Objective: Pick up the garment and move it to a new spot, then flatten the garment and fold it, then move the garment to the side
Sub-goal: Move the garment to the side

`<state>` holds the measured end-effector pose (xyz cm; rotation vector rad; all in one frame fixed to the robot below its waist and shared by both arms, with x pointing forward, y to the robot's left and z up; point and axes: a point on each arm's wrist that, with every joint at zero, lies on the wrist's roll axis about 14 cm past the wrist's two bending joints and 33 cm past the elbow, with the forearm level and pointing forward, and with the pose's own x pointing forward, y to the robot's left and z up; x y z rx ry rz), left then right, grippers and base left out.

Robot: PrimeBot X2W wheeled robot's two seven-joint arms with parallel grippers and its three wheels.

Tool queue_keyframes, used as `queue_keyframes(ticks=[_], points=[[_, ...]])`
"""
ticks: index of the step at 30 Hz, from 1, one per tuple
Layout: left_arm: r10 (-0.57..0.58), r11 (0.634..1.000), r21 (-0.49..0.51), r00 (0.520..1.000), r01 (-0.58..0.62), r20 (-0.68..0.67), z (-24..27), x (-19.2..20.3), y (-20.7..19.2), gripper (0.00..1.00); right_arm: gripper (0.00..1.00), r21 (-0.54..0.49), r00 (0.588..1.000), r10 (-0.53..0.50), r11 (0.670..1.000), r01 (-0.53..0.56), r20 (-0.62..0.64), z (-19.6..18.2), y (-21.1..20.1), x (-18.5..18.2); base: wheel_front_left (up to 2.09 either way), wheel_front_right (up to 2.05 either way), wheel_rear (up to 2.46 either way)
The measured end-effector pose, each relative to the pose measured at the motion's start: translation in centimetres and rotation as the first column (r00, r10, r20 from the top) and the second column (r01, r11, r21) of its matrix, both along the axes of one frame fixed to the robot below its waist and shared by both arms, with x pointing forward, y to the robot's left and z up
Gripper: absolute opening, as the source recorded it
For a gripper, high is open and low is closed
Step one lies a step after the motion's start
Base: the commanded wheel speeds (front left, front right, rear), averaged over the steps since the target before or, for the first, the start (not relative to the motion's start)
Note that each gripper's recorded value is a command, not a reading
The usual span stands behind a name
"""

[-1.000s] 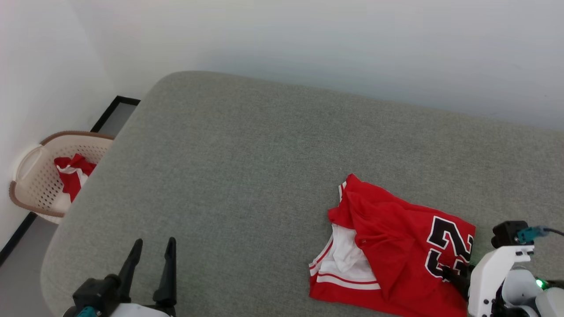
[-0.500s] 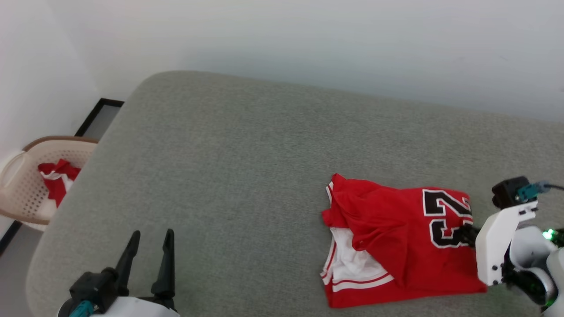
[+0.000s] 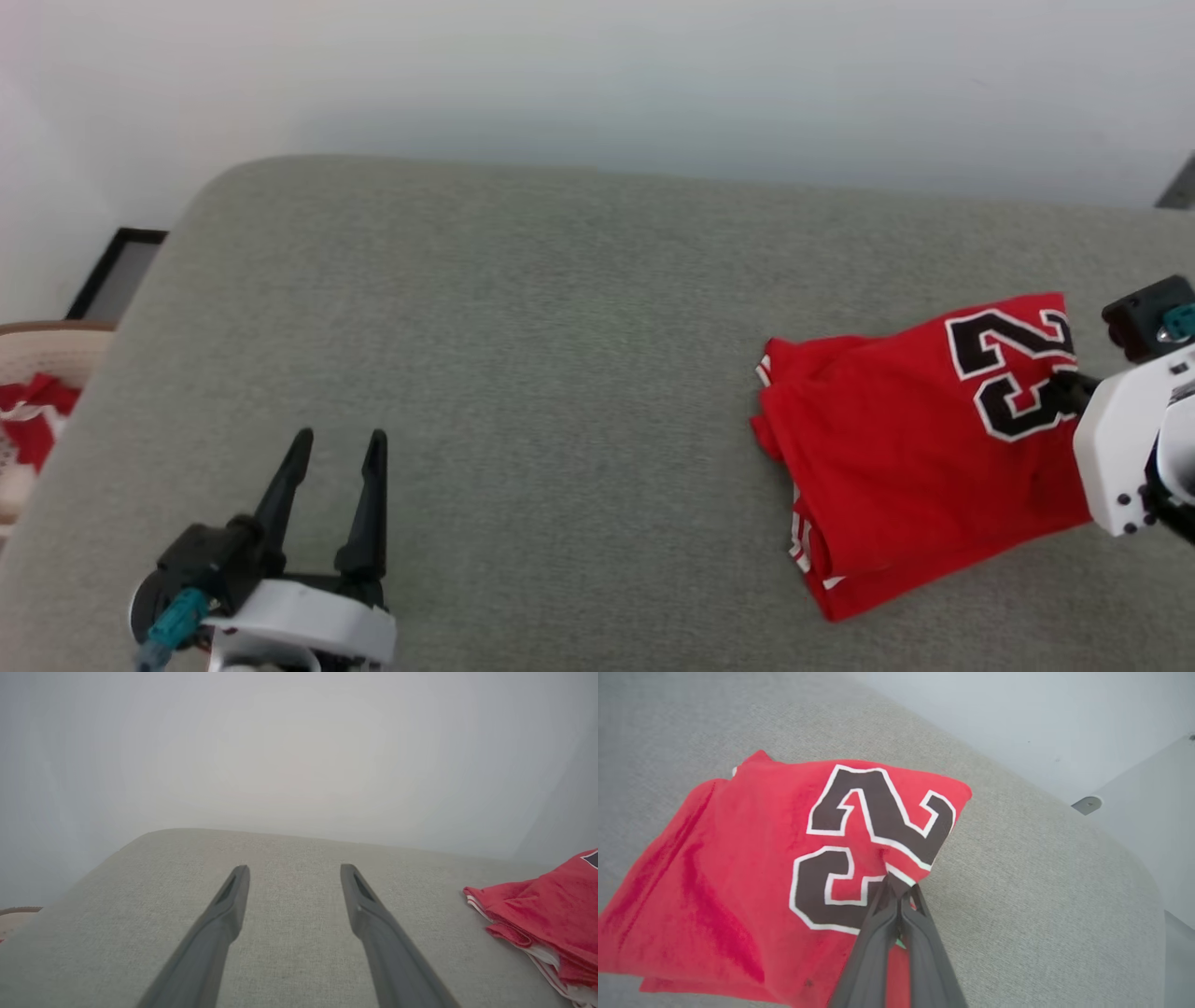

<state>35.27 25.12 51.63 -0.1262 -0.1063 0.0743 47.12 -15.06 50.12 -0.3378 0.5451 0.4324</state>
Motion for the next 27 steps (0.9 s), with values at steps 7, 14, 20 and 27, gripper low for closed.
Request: queue_keyframes(ticks=[7, 14, 20, 27], points=[[-0.114, 0.993, 0.02, 0.993, 0.114, 0.033, 1.1, 3.6, -3.3, 1.0, 0.0, -0.041, 0.995, -0.078, 0.996, 0.08, 0.059, 1.8, -4.4, 0.7, 0.0, 0.0, 0.0], [-0.229, 0.973, 0.047, 0.972, 0.227, 0.053, 1.7, 7.3, -6.6, 1.0, 0.0, -0.089, 0.98, -0.145, 0.983, 0.158, 0.133, 3.6, -9.2, 1.3, 0.0, 0.0, 0.0], [-0.334, 0.942, 0.066, 0.941, 0.33, 0.056, 1.4, 10.3, -10.0, 1.0, 0.0, -0.142, 0.961, -0.207, 0.962, 0.235, 0.183, 4.3, -13.9, 1.6, 0.0, 0.0, 0.0], [-0.451, 0.892, 0.075, 0.891, 0.446, 0.054, 0.6, 13.4, -14.2, 1.0, 0.0, -0.216, 0.943, -0.248, 0.931, 0.295, 0.22, 4.1, -18.7, 1.7, 0.0, 0.0, 0.0]])
